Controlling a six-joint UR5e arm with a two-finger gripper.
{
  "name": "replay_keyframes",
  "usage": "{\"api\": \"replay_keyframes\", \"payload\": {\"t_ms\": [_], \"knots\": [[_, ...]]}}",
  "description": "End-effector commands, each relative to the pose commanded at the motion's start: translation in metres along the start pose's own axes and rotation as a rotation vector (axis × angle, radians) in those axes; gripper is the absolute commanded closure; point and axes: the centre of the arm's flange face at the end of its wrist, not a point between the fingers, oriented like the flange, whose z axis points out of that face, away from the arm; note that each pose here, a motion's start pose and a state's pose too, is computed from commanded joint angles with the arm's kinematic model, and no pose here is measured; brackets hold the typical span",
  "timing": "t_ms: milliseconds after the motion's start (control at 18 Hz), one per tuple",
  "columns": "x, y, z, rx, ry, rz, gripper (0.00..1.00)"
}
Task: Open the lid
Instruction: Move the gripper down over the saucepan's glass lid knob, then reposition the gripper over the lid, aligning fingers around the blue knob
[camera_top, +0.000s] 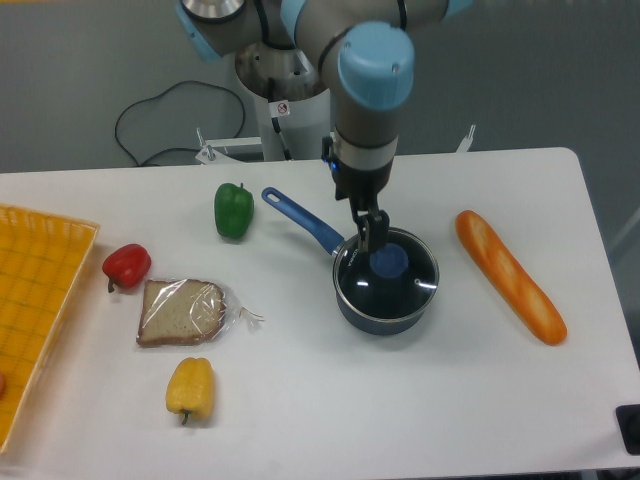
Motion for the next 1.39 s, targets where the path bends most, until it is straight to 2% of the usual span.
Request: {"api": "replay_keyframes", "payload": {"t_ms": [111, 333, 611, 833, 1000, 1389], "knots": [[-0.005, 0.002, 0.003, -0.003, -0.003, -0.04, 0.0], [-0.013, 0.03, -0.006, -0.01, -0.027, -0.1, 0.0], [-0.017, 0.053, -0.004, -0.012, -0.034, -0.267, 0.0], [-0.028, 0.056, 0.012, -0.01, -0.049, -0.381, 0.0], [-0.03, 0.057, 0.019, -0.009, -0.038, -0.408, 0.0], [-0.044, 0.056, 0.04, -0.005, -0.073, -0.469, 0.0]]}}
